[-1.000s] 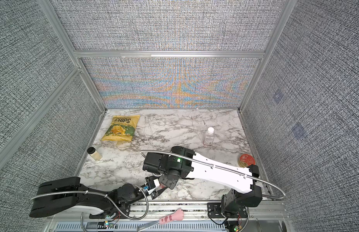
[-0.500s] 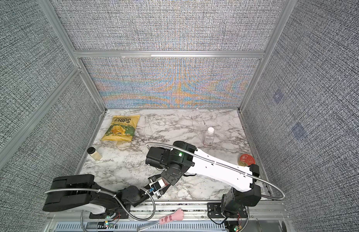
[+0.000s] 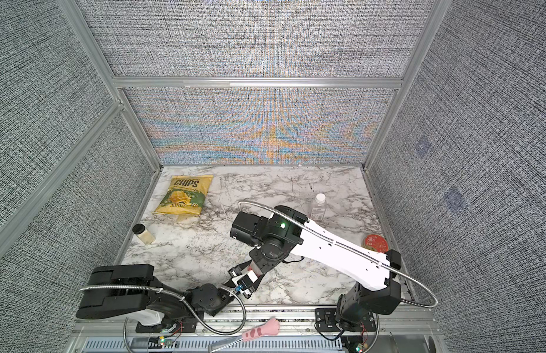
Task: Screw on the bottle caps
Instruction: Screw the bottle cap onto the plastic bottle, then place the plastic bottle at the center of the table.
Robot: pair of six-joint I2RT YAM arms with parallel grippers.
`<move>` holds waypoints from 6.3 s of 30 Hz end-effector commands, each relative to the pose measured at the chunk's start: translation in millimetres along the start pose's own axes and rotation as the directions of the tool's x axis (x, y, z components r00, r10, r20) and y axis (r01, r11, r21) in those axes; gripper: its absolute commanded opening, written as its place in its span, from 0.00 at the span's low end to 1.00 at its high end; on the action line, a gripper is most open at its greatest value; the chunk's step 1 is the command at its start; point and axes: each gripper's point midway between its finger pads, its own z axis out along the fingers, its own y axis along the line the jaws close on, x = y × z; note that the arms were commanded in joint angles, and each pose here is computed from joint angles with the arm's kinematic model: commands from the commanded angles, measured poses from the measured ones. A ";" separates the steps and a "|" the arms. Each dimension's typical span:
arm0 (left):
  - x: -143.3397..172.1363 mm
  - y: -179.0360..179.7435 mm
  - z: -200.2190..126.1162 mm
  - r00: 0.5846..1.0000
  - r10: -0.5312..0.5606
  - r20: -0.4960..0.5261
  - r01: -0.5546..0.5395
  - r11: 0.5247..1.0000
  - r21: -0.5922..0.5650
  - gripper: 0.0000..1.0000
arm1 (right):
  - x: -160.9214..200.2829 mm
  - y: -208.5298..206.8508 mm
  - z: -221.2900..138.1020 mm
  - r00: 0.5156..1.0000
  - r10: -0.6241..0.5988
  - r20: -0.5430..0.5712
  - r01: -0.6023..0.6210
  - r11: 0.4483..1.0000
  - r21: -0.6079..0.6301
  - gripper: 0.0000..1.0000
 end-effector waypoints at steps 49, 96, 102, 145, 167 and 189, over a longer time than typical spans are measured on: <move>-13.3 -32.0 -57.0 0.978 -0.190 0.084 0.136 0.890 0.435 0.56 | 31.1 60.5 -33.8 0.905 -0.399 0.150 0.425 0.874 -0.234 0.48; -55.0 17.7 -29.2 0.952 -0.150 0.268 0.121 0.985 0.121 0.52 | -8.6 6.9 12.9 0.999 -0.014 0.032 0.012 0.999 0.049 0.01; -52.9 13.2 -16.2 0.966 -0.088 0.243 0.072 0.995 0.074 0.52 | -21.3 -9.4 11.8 0.989 0.132 0.067 -0.134 0.991 0.025 0.00; -32.9 -15.9 -52.1 0.955 -0.210 0.209 0.139 0.940 0.310 0.57 | 27.3 39.1 -45.2 0.925 -0.283 0.254 0.356 0.879 -0.318 0.71; -37.5 -15.7 -53.3 0.948 -0.231 0.220 0.151 0.932 0.329 0.57 | 29.6 38.9 -30.3 0.904 -0.354 0.238 0.407 0.883 -0.233 0.41; -38.0 -8.9 -52.4 0.948 -0.223 0.228 0.149 0.941 0.303 0.57 | 40.3 44.4 -20.8 0.903 -0.382 0.195 0.422 0.872 -0.249 0.33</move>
